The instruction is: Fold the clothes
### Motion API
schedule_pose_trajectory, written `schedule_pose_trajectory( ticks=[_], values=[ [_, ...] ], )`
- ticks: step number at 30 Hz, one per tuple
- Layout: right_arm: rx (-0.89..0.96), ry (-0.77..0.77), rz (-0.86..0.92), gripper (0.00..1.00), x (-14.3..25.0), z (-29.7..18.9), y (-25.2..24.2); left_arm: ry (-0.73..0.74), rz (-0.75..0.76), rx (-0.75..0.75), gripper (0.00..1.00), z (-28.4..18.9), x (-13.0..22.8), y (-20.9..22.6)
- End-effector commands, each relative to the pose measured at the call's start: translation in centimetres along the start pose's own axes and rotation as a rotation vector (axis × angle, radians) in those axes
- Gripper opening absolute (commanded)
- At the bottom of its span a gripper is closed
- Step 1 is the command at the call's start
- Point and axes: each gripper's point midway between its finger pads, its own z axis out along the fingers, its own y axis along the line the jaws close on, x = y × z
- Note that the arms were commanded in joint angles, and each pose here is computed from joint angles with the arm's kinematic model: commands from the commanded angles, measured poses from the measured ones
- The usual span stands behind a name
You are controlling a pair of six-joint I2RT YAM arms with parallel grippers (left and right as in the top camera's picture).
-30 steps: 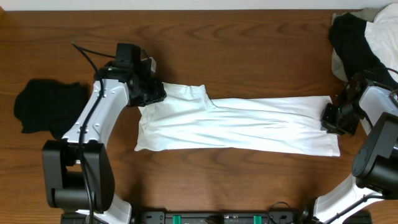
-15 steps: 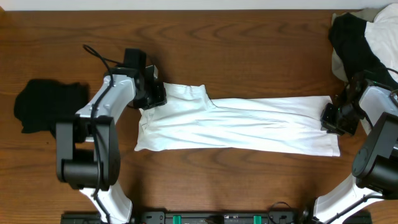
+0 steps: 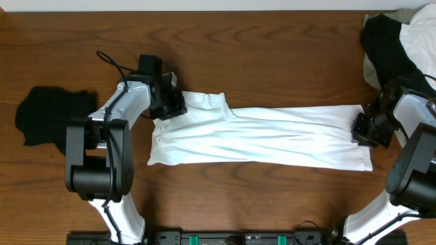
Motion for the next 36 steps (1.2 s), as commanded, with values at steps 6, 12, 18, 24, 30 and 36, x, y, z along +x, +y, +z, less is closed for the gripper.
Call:
schedule_pose_trajectory(
  ticks=[6, 12, 18, 24, 30, 36],
  values=[
    [-0.003, 0.035, 0.023, 0.16, 0.5, 0.9, -0.4, -0.103, 0.011, -0.040, 0.41, 0.5, -2.7, 0.5],
    [-0.003, 0.035, 0.023, 0.16, 0.5, 0.9, -0.4, -0.189, 0.025, -0.040, 0.43, 0.2, -4.8, 0.2],
    [-0.003, 0.035, 0.023, 0.16, 0.5, 0.9, -0.4, -0.200, 0.023, -0.066, 0.43, 1.1, -5.2, 1.0],
    [-0.003, 0.035, 0.023, 0.16, 0.5, 0.9, -0.4, -0.171, 0.015, -0.067, 0.43, 3.0, -4.9, 1.8],
    [-0.003, 0.035, 0.022, 0.15, 0.5, 0.9, -0.4, -0.149, 0.020, 0.000, 0.06, 3.2, -4.5, 0.6],
    [-0.003, 0.035, 0.023, 0.15, 0.5, 0.9, -0.4, -0.144, 0.023, 0.025, 0.06, 2.3, -4.3, -0.1]
  ],
)
